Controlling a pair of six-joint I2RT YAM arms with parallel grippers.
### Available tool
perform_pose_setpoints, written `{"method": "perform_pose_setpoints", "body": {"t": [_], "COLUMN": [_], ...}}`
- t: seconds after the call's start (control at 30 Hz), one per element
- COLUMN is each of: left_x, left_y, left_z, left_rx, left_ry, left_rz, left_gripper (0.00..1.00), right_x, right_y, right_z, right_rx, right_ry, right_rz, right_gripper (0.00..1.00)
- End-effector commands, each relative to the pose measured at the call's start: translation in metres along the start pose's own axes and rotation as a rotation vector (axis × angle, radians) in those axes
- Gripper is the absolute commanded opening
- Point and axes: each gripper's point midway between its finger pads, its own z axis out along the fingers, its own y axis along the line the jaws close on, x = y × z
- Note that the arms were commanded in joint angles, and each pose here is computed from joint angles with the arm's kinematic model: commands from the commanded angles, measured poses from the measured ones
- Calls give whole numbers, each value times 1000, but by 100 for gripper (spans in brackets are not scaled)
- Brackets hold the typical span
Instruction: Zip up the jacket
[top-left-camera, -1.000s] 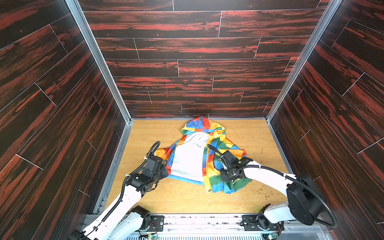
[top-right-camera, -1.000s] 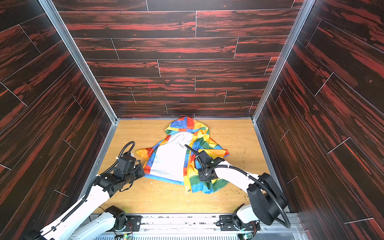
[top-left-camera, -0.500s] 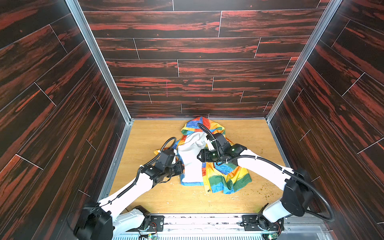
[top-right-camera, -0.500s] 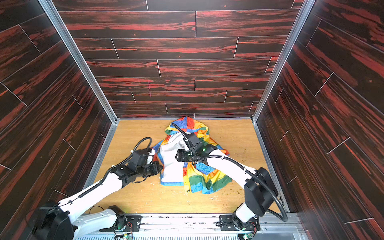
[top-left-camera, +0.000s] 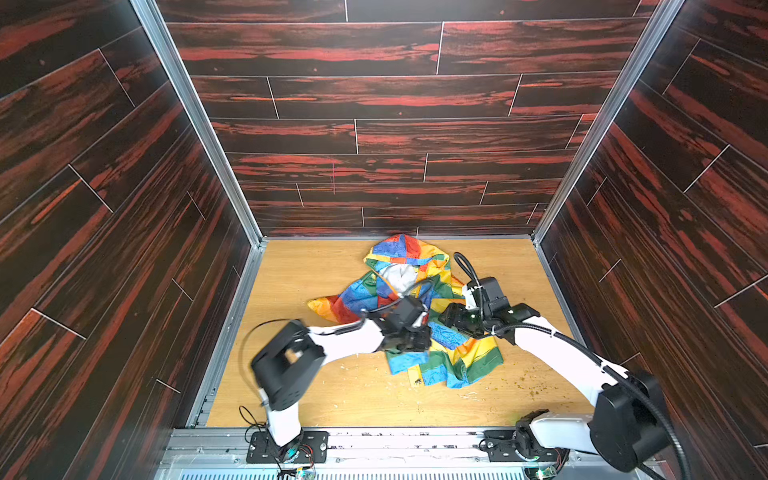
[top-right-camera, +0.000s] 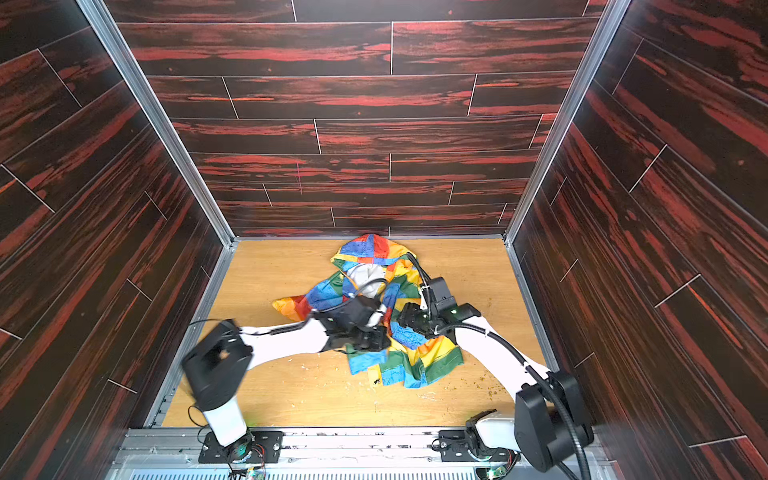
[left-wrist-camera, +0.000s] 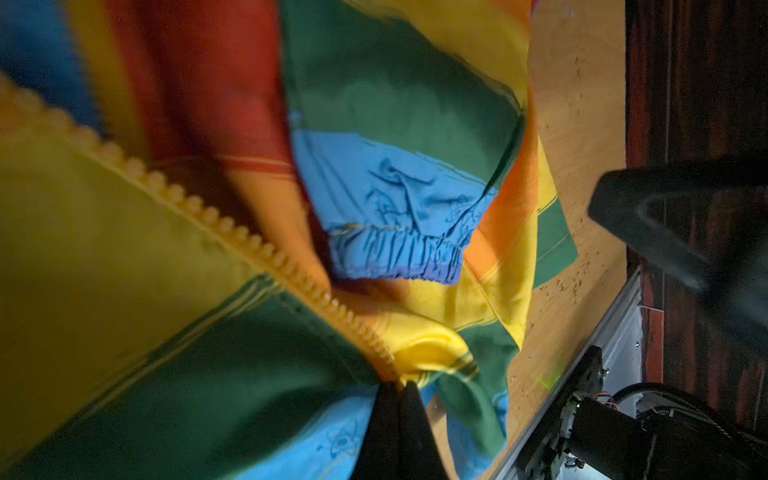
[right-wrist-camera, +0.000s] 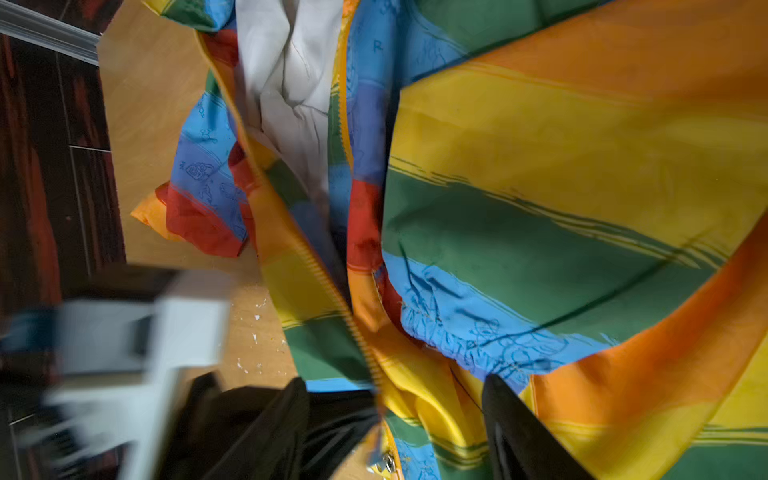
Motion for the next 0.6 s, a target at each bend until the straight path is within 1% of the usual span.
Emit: {"method": "perform_pose_setpoints", "body": {"t": [0.0, 0.03, 0.1, 0.13, 0.2, 0.3, 0.43, 0.5, 0.53, 0.57], "left_x": [1, 0, -4, -6, -10, -16, -26, -34, -41, -45], "left_y": [-15, -13, -9, -8, -4, -2, 9, 28, 44, 58], "left_z": [8, 7, -5, -14, -32, -66, -114, -140, -154, -165], "left_rx": [35, 22, -20, -38, -67, -70, -98, -177, -243, -293], "left_ry": [16, 6, -24, -40, -68, -122, -211, -277, -331, -353], "left_rz": [4, 3, 19, 31, 40, 36, 23, -5, -27, -45], "left_gripper": [11, 28, 56, 66, 77, 85, 85, 85, 85, 85], "right_x": [3, 2, 2, 1, 0, -1, 5, 12, 17, 21], "right_y": [-3, -4, -3, -3, -2, 2, 12, 19, 23, 25], "right_z": [-5, -5, -5, -5, -5, -3, -1, 1, 4, 7], "right_rx": [-23, -23, -24, -27, -29, -47, -72, -74, -72, -69], "right_ry": [2, 1, 2, 0, 1, 6, 26, 52, 69, 86], "right_rz": [18, 18, 13, 9, 6, 0, -33, -73, -92, -106], "right_gripper": [69, 69, 69, 69, 69, 69, 63, 61, 60, 60]}}
